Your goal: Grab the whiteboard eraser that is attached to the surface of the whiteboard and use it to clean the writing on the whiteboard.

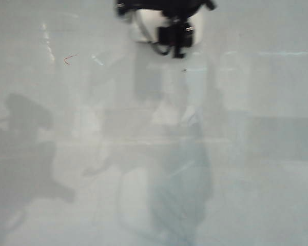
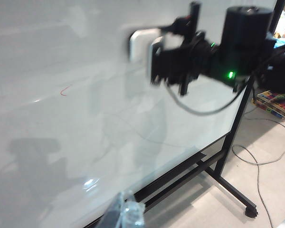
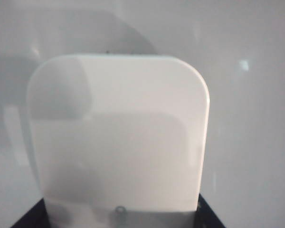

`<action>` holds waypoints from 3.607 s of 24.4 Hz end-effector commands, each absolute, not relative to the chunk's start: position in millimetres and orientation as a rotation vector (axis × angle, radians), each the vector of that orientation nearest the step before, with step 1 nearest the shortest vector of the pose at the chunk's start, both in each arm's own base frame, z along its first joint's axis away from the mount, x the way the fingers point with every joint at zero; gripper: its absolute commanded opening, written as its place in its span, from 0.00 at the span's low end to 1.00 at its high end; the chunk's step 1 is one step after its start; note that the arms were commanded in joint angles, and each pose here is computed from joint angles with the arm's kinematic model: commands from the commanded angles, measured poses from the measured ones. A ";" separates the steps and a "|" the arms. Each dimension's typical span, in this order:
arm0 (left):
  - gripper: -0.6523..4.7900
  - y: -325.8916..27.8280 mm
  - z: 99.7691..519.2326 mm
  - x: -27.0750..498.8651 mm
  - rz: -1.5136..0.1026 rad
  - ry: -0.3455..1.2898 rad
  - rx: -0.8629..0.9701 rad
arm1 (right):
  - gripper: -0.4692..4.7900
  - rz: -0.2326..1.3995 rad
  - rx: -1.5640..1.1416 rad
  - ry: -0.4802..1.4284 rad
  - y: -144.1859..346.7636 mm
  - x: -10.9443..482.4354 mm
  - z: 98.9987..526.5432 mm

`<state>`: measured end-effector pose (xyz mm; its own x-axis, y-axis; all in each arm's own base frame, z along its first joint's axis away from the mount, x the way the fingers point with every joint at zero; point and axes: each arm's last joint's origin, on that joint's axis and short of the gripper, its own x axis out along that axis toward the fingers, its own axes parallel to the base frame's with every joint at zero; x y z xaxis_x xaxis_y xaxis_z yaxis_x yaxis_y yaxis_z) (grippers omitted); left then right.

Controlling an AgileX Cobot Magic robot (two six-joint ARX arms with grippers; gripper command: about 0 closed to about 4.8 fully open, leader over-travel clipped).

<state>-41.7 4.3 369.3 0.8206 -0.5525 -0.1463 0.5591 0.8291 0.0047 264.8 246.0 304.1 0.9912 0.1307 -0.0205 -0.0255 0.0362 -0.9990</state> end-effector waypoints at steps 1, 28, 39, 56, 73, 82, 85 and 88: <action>0.11 4.3 370.3 -42.1 -0.594 0.133 0.048 | 0.33 0.172 -1.498 -0.173 277.9 255.4 313.6; 0.11 4.1 370.3 -42.1 -0.592 0.133 0.047 | 0.33 0.402 -1.621 0.042 399.7 297.3 233.8; 0.11 4.0 370.3 -42.1 -0.589 0.133 0.047 | 0.33 0.150 -1.576 0.058 376.1 300.5 298.8; 0.11 4.0 370.3 -42.1 -0.589 0.133 0.047 | 0.33 -0.042 -1.022 -0.134 256.0 208.0 491.3; 0.11 4.0 370.3 -42.1 -0.588 0.133 0.047 | 0.33 0.227 -0.506 -0.151 98.4 125.1 443.4; 0.11 4.0 370.6 -42.2 -0.590 0.122 0.072 | 0.33 0.195 -0.393 -0.314 75.0 101.3 372.3; 0.11 4.0 371.5 -41.9 -0.590 0.113 0.072 | 0.33 0.116 -0.367 -0.361 73.6 115.2 346.9; 0.11 3.9 372.1 -41.9 -0.590 0.106 0.072 | 0.33 0.041 -0.277 -0.289 66.6 158.8 319.8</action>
